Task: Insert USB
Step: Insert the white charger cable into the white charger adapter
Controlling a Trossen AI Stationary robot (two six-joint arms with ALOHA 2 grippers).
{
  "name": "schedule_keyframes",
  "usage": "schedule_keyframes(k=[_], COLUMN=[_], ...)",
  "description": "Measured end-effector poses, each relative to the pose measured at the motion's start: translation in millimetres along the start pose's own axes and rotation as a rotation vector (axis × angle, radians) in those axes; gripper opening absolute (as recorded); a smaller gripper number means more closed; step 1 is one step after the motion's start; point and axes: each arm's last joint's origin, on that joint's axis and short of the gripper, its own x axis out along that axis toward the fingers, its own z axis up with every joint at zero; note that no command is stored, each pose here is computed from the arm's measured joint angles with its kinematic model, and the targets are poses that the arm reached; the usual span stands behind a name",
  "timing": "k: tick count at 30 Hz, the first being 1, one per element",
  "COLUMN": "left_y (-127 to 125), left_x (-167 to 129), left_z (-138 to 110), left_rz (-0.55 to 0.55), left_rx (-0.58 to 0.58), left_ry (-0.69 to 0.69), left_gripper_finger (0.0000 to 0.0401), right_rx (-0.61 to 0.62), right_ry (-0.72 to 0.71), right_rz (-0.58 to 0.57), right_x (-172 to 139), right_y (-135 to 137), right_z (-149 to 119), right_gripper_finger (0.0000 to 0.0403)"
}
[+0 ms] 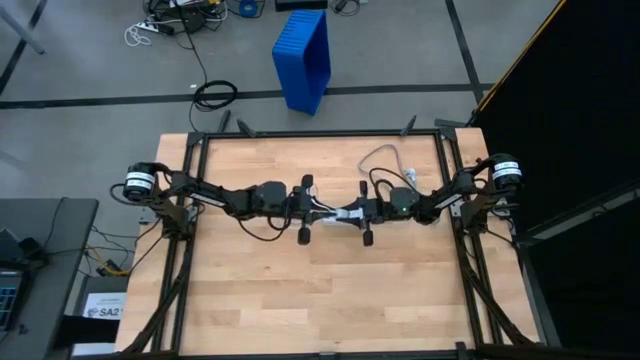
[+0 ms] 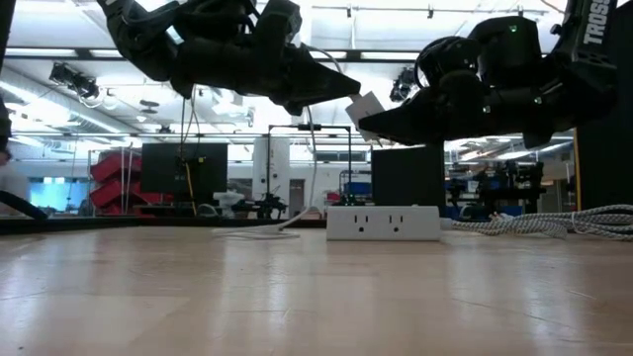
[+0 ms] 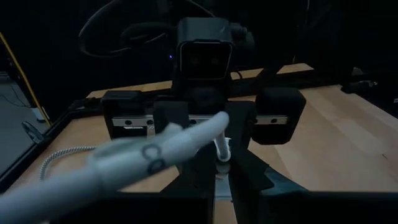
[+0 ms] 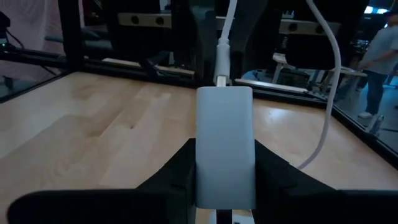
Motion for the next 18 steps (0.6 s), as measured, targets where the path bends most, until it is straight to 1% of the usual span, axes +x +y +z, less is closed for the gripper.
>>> schedule_keyframes(k=[8,12,18], left_y=[0.0,0.2,0.5], left_x=[0.0,0.0,0.1], left_z=[-0.1,0.9,2.6], left_rz=[0.003,0.006,0.010], left_rx=[0.000,0.001,-0.001], left_ry=[0.000,-0.010,-0.025], left_gripper_finger=[0.0005,0.0005,0.0005], right_rx=[0.010,0.010,0.031], right_ry=[-0.016,-0.041,-0.077], right_rz=[-0.014,-0.039,-0.043], right_x=[4.1,4.2,4.1], right_y=[2.0,3.9,3.5], right_z=[4.8,7.9,11.1], right_gripper_finger=[0.0069,0.0069,0.0069])
